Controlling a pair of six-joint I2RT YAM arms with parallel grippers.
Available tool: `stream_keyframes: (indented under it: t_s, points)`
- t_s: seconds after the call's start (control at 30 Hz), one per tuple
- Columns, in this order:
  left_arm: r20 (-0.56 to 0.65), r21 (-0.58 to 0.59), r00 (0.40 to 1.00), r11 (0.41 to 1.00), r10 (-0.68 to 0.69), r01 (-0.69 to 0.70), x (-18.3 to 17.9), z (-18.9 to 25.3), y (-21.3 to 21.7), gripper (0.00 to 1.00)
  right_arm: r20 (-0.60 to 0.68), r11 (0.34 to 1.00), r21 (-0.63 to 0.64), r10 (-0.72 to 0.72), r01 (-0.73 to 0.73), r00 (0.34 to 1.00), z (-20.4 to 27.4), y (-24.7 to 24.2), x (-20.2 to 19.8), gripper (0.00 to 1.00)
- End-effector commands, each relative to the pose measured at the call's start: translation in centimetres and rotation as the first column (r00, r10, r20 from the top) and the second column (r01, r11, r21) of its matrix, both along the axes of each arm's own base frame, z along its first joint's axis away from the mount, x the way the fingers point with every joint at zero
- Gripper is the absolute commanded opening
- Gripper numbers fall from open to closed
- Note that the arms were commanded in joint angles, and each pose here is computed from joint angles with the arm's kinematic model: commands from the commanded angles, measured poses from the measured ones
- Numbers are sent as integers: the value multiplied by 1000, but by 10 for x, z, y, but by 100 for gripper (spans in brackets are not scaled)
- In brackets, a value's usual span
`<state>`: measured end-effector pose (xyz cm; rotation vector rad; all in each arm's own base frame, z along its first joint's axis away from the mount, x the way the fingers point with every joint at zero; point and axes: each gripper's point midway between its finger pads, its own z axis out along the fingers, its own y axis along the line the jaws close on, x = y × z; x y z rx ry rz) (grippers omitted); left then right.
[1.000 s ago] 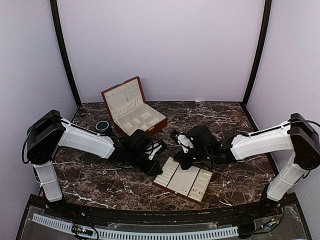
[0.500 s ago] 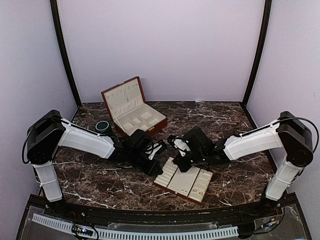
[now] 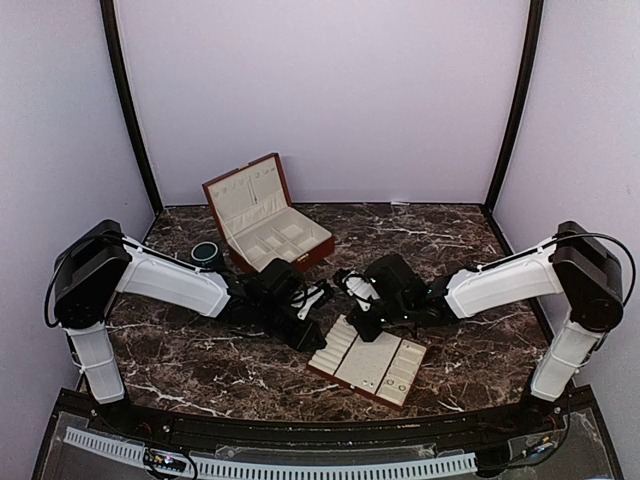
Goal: Organize the mixed jewelry
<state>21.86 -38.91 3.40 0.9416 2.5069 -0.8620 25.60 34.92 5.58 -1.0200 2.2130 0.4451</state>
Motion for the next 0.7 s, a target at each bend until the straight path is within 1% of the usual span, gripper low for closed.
stream_keyframes:
  t_s: [0.0,0.2,0.67]
  points:
    - [-6,-25,1000,999,-22,21,-5,4,-5,13,7,999,-13,32,-32,999,1,3,3,0]
    - [-5,-28,1000,999,-23,23,-5,4,-5,13,-19,998,-15,68,-69,997,-3,3,-5,0]
    - [-5,-37,1000,999,-22,22,-5,6,-6,13,-24,993,-91,69,-71,997,-19,-8,-7,0]
